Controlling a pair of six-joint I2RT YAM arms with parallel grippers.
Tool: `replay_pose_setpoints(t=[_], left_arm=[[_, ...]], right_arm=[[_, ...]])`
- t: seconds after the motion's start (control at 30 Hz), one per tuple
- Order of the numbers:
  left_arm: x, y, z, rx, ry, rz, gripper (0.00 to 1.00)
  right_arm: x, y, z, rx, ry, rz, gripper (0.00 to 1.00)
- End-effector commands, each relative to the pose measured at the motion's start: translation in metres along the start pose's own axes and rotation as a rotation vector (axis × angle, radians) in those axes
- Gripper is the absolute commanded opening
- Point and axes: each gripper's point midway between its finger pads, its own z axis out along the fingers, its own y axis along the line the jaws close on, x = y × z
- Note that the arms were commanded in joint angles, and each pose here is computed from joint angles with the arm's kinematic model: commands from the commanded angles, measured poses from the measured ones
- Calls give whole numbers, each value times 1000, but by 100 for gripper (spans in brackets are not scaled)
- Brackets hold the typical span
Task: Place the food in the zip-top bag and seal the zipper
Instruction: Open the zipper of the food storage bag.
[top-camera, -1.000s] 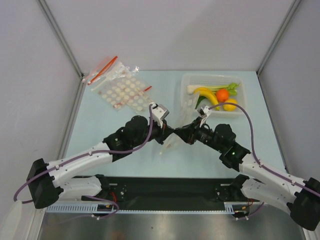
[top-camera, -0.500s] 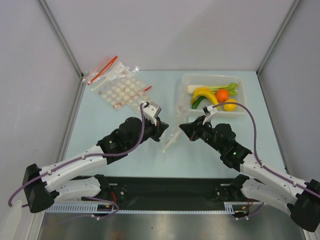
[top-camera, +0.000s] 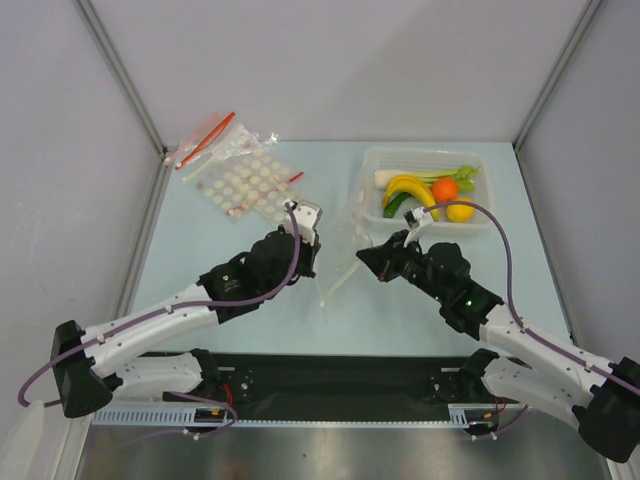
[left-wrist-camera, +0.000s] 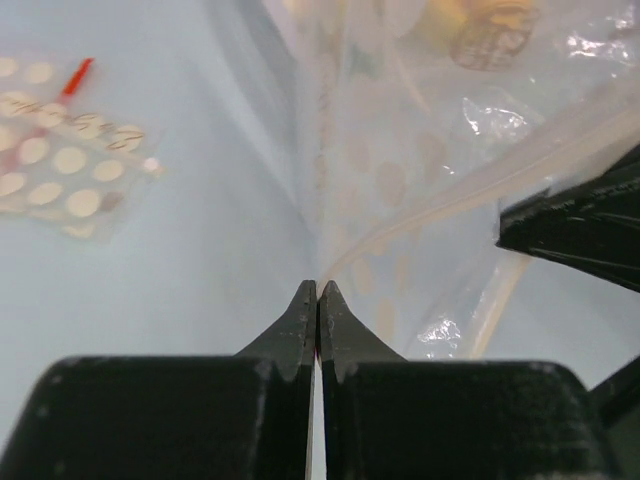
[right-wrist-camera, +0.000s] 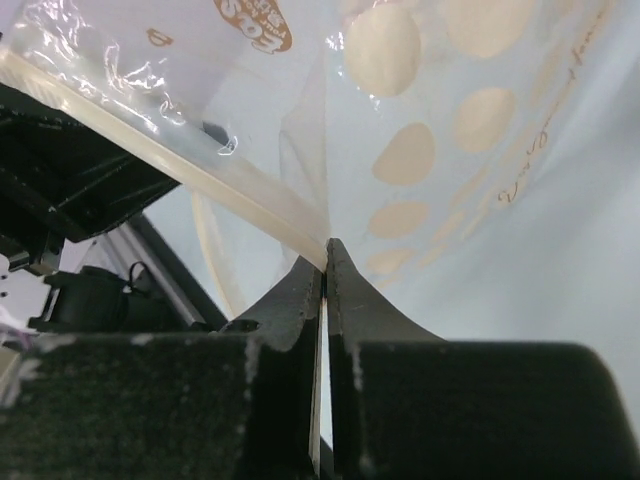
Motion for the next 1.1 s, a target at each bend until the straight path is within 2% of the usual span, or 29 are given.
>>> replay_pose_setpoints(t=[0.0,0.07,0.13,0.3,0.5,0.53,0.57,0.7,0.87,0.97,1.07], left_arm=[[-32,30,-18,-216,-34,12,0],[-29,39,-27,-294,-2,54,0],[-32,37,-29,-309,6,63,0],[-20,24,-22,-297,78,99,0],[19,13,19,-282,202,125,0],[25,2,28,-220,222,106,0],[30,7,36,-218,248,91,0],[57,5,63,-154,320,31,0],[49,19,73,-131,268,-84,0],[42,21,66,-120,246,-119,0],[37,15,64,-111,290,-148,0]], right_arm=[[-13,28,9,-115,1,57,0],[-8,32,18,-155,28,82,0],[9,35,29,-201,103,114,0],[18,24,40,-227,157,176,0],[33,-27,53,-14,222,209,0],[33,-37,56,43,217,201,0],[48,-51,55,108,269,208,0],[56,-85,63,281,322,174,0],[70,-110,61,386,380,165,0],[68,-124,58,443,369,153,0],[66,-133,55,487,361,133,0]])
